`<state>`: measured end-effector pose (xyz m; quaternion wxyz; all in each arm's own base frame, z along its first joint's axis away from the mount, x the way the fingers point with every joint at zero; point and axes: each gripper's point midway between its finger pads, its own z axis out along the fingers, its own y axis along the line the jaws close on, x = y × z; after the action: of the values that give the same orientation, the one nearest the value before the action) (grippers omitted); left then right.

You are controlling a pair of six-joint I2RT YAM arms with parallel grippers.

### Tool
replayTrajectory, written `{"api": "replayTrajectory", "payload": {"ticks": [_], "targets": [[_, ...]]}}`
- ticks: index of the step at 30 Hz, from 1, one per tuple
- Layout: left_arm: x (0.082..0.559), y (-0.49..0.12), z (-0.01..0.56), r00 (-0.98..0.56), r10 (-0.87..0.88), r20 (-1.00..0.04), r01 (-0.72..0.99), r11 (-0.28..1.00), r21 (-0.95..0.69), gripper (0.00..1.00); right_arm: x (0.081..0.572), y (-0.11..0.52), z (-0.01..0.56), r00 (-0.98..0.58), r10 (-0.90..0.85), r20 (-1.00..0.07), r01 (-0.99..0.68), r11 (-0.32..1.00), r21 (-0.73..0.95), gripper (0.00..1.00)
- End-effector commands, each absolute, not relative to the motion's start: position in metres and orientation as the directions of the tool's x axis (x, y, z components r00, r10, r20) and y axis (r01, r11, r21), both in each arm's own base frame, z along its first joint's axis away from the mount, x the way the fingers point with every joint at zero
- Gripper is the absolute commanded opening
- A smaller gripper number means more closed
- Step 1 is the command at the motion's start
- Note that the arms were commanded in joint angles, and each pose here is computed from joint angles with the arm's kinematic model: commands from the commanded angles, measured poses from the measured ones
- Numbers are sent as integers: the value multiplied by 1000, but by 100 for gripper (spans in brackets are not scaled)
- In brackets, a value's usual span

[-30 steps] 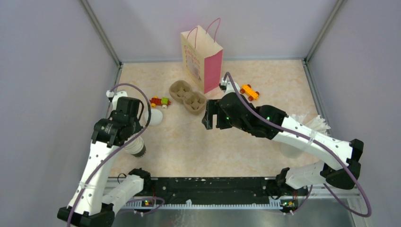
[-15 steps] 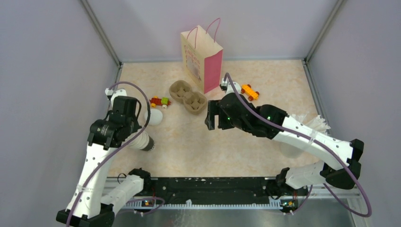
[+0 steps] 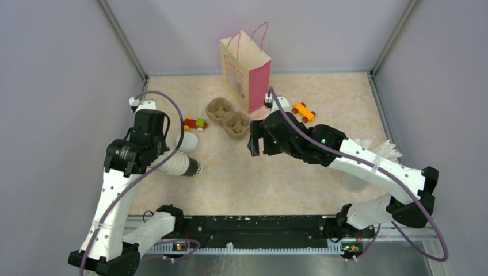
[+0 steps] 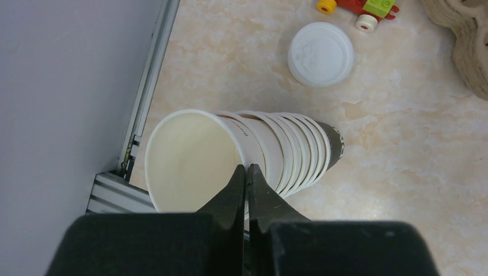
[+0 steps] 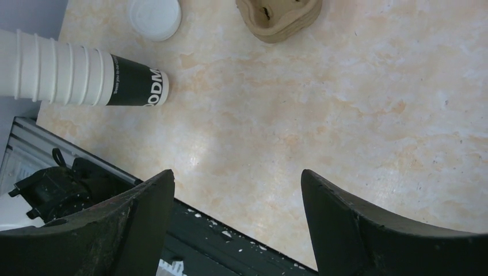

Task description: Pack the takeout coffee

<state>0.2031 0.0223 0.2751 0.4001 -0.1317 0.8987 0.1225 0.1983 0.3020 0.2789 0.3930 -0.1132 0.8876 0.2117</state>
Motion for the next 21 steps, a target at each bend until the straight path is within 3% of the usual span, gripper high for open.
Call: {"api": "replayTrajectory", "payload": {"ticks": [1, 11, 21], "targets": [[219, 7, 295, -600, -153, -785, -283, 959, 29, 0, 204, 306, 301, -622, -10, -783, -384, 875, 293, 79], [224, -42, 308, -583, -305, -753, -181, 952, -246, 0, 203, 299, 293, -609, -2, -793, -384, 876, 293, 80], [224, -55, 342, -564, -317, -762, -117, 945, -307, 0, 201, 301, 290, -613, -1, -790, -392, 869, 303, 80]]}}
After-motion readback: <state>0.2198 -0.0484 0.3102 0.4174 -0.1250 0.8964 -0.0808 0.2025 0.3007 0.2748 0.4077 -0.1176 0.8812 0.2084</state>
